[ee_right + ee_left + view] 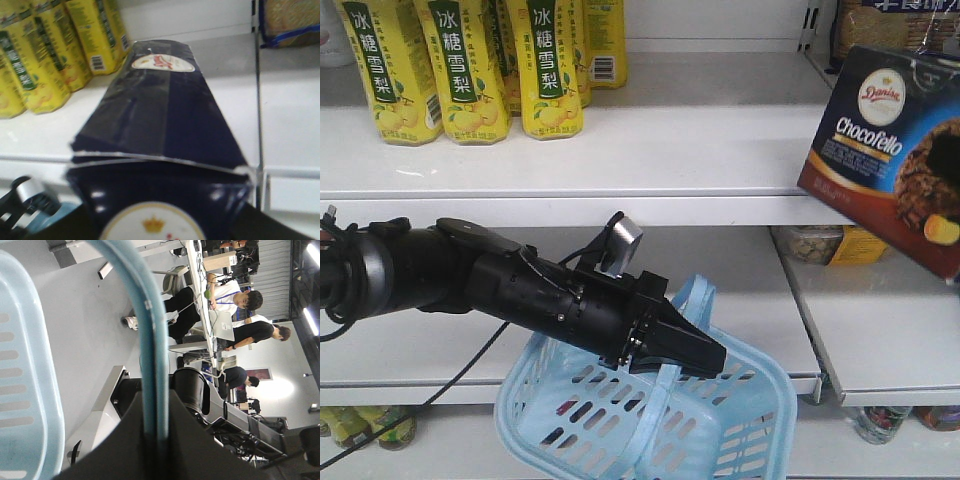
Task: Left arm holds basket, right arm returns cookies
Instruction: 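Lift the cookie box out of the basket up to the upper shelf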
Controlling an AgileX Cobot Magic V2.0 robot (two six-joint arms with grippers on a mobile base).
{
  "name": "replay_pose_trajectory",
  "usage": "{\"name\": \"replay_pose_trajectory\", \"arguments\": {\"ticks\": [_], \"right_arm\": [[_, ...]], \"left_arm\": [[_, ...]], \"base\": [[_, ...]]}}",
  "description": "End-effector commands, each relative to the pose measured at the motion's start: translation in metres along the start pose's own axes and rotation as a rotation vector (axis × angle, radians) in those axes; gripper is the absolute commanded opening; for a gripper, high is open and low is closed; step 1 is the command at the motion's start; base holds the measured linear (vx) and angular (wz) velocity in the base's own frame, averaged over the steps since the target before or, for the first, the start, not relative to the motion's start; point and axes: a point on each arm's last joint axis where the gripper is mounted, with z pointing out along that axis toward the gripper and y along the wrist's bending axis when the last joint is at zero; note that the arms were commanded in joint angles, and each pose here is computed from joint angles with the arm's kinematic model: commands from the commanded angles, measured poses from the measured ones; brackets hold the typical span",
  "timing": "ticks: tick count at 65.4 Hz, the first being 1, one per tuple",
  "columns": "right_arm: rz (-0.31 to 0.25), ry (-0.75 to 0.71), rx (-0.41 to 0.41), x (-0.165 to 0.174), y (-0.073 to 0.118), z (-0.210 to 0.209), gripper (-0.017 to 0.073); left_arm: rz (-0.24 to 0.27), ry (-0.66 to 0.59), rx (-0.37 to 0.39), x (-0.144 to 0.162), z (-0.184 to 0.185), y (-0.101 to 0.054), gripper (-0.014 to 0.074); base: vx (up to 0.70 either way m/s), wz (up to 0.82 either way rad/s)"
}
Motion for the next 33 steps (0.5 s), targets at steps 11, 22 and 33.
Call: {"name": "replay_pose_trajectory", "arguments": {"ticks": [11,22,33], "right_arm": [[-0.086,-0.211,0.155,-0.046,-0.025,0.047,0.0013],[-0.144,-0.168,0.153,-0.057,-0.032,0.079,0.0066],[-0.131,-0.117,0.109,-0.063,-0.036,0.107,0.0149]], "left_arm": [[0.030,-0.276,0.101,-0.030,-0.020,-0.034,-0.0003],[0.030,-0.276,0.101,-0.030,-0.020,-0.034,-0.0003],[0.030,-0.276,0.101,-0.030,-0.020,-0.034,-0.0003]], "base": [[0.00,0.00],[0.00,0.00],[0.00,0.00]]}}
